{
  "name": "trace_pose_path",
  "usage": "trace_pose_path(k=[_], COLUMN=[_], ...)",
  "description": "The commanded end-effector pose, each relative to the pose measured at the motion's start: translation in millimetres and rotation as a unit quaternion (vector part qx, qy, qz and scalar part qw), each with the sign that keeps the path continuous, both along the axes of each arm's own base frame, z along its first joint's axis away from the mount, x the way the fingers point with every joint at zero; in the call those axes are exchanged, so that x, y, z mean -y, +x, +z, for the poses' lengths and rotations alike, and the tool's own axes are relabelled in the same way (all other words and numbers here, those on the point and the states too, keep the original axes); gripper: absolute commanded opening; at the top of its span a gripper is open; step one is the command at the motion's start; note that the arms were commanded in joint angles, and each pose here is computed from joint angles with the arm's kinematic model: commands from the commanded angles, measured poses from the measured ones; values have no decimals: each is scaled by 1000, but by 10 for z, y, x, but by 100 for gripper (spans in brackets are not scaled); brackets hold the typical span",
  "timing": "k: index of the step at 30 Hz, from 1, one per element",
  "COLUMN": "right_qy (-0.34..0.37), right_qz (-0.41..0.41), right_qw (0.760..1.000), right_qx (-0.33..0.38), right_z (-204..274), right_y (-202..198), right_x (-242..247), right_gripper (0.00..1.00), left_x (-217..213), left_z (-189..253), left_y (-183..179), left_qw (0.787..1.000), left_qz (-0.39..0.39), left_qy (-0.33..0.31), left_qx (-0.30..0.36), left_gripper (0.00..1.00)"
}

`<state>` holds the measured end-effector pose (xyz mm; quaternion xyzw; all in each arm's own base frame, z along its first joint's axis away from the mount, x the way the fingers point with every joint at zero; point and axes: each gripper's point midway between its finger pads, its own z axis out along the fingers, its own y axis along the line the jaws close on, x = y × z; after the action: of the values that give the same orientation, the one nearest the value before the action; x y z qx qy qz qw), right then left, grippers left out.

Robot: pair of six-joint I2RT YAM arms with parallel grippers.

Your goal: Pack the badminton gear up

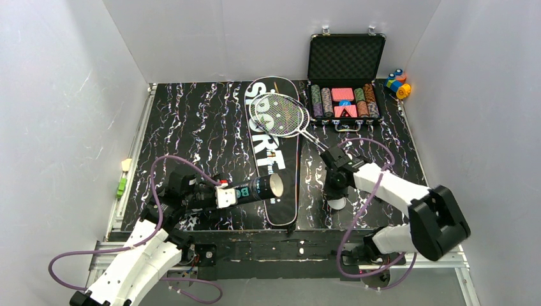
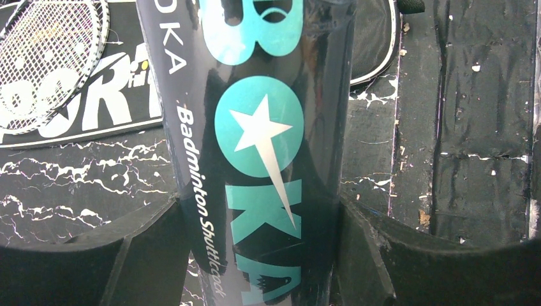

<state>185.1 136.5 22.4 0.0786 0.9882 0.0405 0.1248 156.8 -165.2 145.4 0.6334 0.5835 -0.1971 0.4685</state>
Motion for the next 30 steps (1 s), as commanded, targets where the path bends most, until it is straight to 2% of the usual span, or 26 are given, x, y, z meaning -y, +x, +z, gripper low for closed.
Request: trace_pose_path(k=[1, 4, 7, 10, 14, 22, 25, 30], right_qy=[52, 112, 197, 286, 386, 497, 511, 533], right_qz=[25, 65, 122, 185, 249, 325, 345, 354], right_qw=[997, 987, 963, 926, 864, 777, 759, 746], right_qx=[58, 99, 134, 165, 206, 209, 208, 185], right_z=[569, 1056, 1574, 2073, 2635, 3033, 3048, 2998], right_y=[84, 88, 1, -144, -339, -649, -738, -772], right_x=[-148, -310, -547, -787, -1032, -1362, -1482, -1640], right_gripper=[1, 1, 1, 1, 1, 1, 1, 1], left_x=[6, 8, 10, 16, 22, 27, 39, 53], left_z=[21, 20, 12, -7, -15, 2, 28, 70], left_y=[-15, -12, -17, -31, -31, -19, -16, -10], left_qw=[1000, 1000, 1000, 1000, 1000, 1000, 1000, 1000], left_qz=[-3, -4, -5, -7, -7, -6, -6, -8], left_qy=[-4, -4, -4, -7, -9, -10, -14, -19], left_qx=[0, 0, 1, -1, -2, -1, -1, 2], left_gripper=[12, 12, 12, 11, 11, 11, 11, 11])
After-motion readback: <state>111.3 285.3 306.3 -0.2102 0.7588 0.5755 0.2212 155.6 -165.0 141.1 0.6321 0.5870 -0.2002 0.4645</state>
